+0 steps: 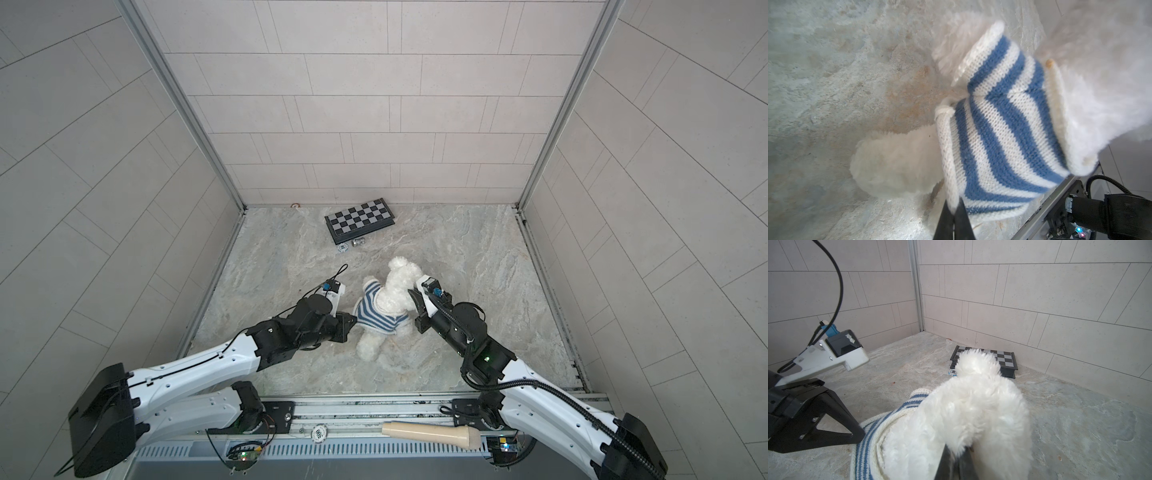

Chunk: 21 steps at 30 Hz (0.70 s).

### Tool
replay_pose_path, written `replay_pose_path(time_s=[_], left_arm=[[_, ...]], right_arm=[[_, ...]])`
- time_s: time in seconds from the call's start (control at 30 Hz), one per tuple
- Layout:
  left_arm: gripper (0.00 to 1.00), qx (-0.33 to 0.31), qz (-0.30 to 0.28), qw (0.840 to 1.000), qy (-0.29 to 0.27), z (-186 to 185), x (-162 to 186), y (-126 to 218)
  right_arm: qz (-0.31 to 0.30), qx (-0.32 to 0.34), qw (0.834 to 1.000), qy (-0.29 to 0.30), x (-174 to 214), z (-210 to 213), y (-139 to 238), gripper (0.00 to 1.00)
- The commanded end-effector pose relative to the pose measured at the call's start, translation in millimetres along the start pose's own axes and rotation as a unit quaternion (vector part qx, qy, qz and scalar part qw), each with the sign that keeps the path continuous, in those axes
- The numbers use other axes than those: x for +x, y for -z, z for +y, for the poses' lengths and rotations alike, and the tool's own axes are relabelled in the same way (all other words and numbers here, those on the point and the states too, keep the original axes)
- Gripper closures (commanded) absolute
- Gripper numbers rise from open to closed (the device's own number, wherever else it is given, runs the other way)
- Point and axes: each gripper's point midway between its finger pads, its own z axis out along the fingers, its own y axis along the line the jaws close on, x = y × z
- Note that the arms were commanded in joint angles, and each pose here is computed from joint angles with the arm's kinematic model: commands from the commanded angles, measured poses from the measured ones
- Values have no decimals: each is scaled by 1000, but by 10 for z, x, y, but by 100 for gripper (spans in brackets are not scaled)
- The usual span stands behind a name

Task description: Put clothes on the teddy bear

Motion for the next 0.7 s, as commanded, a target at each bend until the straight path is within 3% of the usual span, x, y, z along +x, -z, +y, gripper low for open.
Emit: replay_pose_path(time_s=[0.0,0.07,0.2,0.3,0.53,0.67], left_arm=[[100,-28,31,999,-13,181,157,-58],[100,-20,30,999,-17,133,129,-59],[100,44,-31,998,-12,-115,-100,94],[98,46,-48,997,-28,-178,-220,187],[82,60,-48,996,-35,-330,-323,238],[66,60,-57,996,-45,-383,-346,358]], right_arm=[[-49,25,998,-5,-267,-90,45,100],[-49,25,998,-4,-263,-90,43,100],[-57,16,998,-6,-295,-59,52,100],[-61,11,998,-6,-314,-39,59,100],[-33,31,999,-7,-231,-101,29,100],[-32,49,998,-12,-193,-168,69,100]])
